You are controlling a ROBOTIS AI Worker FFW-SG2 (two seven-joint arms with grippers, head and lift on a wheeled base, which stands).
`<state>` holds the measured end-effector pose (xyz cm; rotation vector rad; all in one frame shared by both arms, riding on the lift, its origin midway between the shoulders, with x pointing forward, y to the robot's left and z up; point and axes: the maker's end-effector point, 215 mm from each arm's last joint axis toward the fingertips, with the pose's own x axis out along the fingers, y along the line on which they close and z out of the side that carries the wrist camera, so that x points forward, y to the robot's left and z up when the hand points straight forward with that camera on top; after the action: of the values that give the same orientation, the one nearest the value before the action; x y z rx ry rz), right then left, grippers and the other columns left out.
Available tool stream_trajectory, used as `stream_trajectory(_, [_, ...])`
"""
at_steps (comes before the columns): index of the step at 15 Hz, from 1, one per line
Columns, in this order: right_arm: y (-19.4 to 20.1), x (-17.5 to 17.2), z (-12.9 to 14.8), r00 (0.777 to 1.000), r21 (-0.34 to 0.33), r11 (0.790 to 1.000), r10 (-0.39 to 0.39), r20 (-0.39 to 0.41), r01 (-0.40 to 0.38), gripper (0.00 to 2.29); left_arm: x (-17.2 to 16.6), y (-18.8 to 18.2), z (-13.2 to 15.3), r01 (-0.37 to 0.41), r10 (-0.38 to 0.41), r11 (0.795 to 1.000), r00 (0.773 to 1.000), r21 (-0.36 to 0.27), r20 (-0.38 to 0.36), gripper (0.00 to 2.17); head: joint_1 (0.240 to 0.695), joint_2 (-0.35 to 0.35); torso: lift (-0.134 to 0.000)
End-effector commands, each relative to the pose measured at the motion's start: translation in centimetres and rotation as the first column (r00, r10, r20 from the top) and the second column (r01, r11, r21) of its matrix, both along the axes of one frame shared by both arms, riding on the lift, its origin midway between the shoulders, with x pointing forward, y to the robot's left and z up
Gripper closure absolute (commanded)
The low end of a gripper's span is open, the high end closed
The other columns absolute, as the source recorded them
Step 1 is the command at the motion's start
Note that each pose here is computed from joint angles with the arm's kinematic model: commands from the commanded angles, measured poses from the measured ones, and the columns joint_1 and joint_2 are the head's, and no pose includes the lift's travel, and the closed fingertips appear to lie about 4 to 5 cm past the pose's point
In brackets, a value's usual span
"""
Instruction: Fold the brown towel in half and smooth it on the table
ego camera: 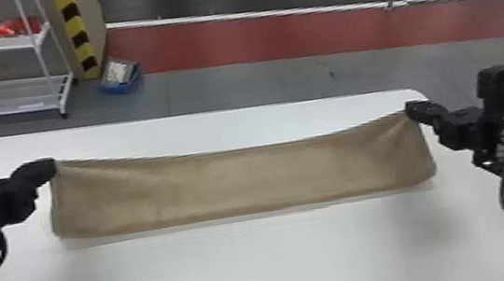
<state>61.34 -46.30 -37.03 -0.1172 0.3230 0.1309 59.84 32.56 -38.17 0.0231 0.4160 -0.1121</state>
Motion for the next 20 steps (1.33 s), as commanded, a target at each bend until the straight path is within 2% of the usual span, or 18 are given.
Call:
stream_trajectory(1, [0.8, 0.9, -0.8, 1.0, -0.021, 1.0, 0.007, -0.013, -0.008, 1.43, 0.4, -0.2, -0.5, 0.009, -0.008, 1.0, 1.0, 0.017, -0.013, 1.39, 0.695, -0.125, -0.12])
stream_trajectory(2, [0.5, 1.1, -1.4, 1.0, -0.035, 0.999, -0.016, -0.023, 0.016, 1.04, 0.6, -0.3, -0.7, 0.009, -0.009, 0.999, 1.0, 0.036, -0.018, 1.25, 0.695, -0.12, -0.12])
stream_trajectory(3, [0.0, 1.3, -1.1, 0.999, -0.058, 0.997, -0.044, -0.003, 0.044, 0.21, 0.9, -0.5, -0.7, 0.009, -0.008, 0.999, 1.0, 0.049, -0.016, 0.72, 0.695, -0.118, -0.12])
stream_trajectory(4, [-0.1, 1.4, -0.9, 0.999, -0.062, 0.997, -0.052, 0.005, 0.052, 0.0, 1.2, -0.6, -0.5, 0.008, -0.008, 0.998, 1.0, 0.06, -0.01, 0.08, 0.695, -0.12, -0.12])
stream_trajectory(5, [-0.6, 1.4, -0.5, 0.998, -0.069, 0.995, -0.066, 0.019, 0.067, 0.0, 1.4, -0.4, -0.4, -0.004, 0.004, 0.997, 1.0, 0.074, -0.005, 0.0, 0.695, -0.122, -0.12])
stream_trajectory(9, [-2.3, -0.9, 0.6, 0.995, -0.072, 0.993, -0.086, 0.056, 0.09, 0.06, 1.2, 1.2, 0.2, -0.047, 0.044, 0.995, 0.999, 0.089, 0.028, 0.03, 0.695, -0.127, -0.12])
stream_trajectory(10, [-2.4, -1.9, 1.1, 0.995, -0.067, 0.994, -0.081, 0.065, 0.085, 0.06, 0.6, 1.3, -0.1, -0.048, 0.046, 0.996, 0.999, 0.071, 0.023, 0.03, 0.695, -0.128, -0.12])
stream_trajectory(13, [-1.8, -5.1, 2.4, 0.996, -0.023, 0.999, -0.026, 0.083, 0.028, 0.08, -1.8, 1.8, 1.6, -0.052, 0.052, 0.999, 0.996, -0.005, 0.071, 0.03, 0.695, -0.129, -0.12])
stream_trajectory(15, [-0.1, -7.1, 3.3, 0.994, -0.006, 1.0, 0.014, 0.11, -0.014, 0.08, -3.5, 1.3, 4.4, -0.045, 0.051, 0.998, 0.985, -0.04, 0.167, 0.03, 0.695, -0.128, -0.12])
stream_trajectory(17, [1.8, -9.1, 4.4, 0.987, 0.032, 0.999, 0.033, 0.154, -0.038, 0.08, -5.5, 0.2, 7.5, -0.043, 0.058, 0.998, 0.954, -0.055, 0.294, 0.04, 0.695, -0.125, -0.12])
stream_trajectory(20, [8.0, -12.5, 5.4, 0.967, 0.102, 0.988, 0.088, 0.241, -0.115, 0.08, -8.3, -3.2, 7.2, -0.042, 0.058, 0.997, 0.95, -0.06, 0.306, 0.05, 0.695, -0.116, -0.12])
